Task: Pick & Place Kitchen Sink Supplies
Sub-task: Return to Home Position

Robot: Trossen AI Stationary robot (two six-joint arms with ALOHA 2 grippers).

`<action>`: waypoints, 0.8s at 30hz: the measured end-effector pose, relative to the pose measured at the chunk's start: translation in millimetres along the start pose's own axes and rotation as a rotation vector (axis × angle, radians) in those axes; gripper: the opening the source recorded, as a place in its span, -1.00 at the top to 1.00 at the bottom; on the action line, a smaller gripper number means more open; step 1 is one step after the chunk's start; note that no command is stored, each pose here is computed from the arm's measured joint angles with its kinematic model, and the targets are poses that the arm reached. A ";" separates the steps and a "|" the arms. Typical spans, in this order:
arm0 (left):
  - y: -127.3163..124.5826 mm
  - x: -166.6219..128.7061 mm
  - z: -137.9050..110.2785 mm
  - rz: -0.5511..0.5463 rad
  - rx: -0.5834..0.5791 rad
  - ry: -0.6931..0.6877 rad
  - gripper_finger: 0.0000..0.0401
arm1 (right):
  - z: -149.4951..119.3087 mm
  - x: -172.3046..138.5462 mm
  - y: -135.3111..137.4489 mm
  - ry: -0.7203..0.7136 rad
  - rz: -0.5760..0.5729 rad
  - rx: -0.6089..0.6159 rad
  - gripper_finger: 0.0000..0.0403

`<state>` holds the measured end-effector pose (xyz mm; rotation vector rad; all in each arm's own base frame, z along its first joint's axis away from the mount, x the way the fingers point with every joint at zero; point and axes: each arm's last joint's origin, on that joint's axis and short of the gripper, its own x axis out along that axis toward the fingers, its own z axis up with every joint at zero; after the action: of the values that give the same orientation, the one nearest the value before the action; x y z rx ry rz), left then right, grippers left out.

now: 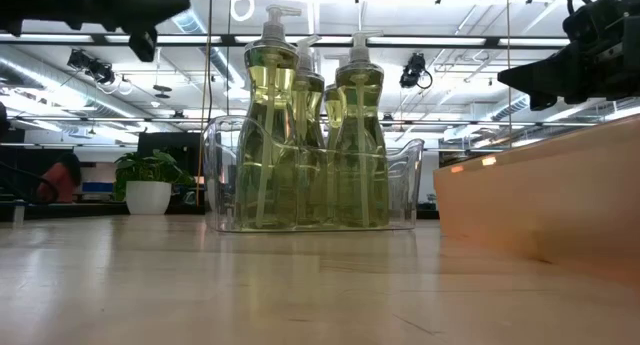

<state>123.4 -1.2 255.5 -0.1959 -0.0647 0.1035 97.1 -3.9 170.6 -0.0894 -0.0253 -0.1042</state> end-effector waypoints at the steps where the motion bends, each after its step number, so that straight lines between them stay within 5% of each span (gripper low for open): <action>1: 0.7 -2.2 -1.3 -0.007 -0.003 -0.023 0.88 | 0.0 0.0 0.0 0.000 0.001 0.000 0.93; 24: 16.6 -33.4 -57.8 -0.065 0.022 -0.193 0.88 | 0.0 0.0 0.0 0.000 0.001 0.000 0.93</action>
<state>92.9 0.3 193.9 -0.1614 -0.2622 0.0583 97.1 -3.9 170.6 -0.0898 -0.0253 -0.1035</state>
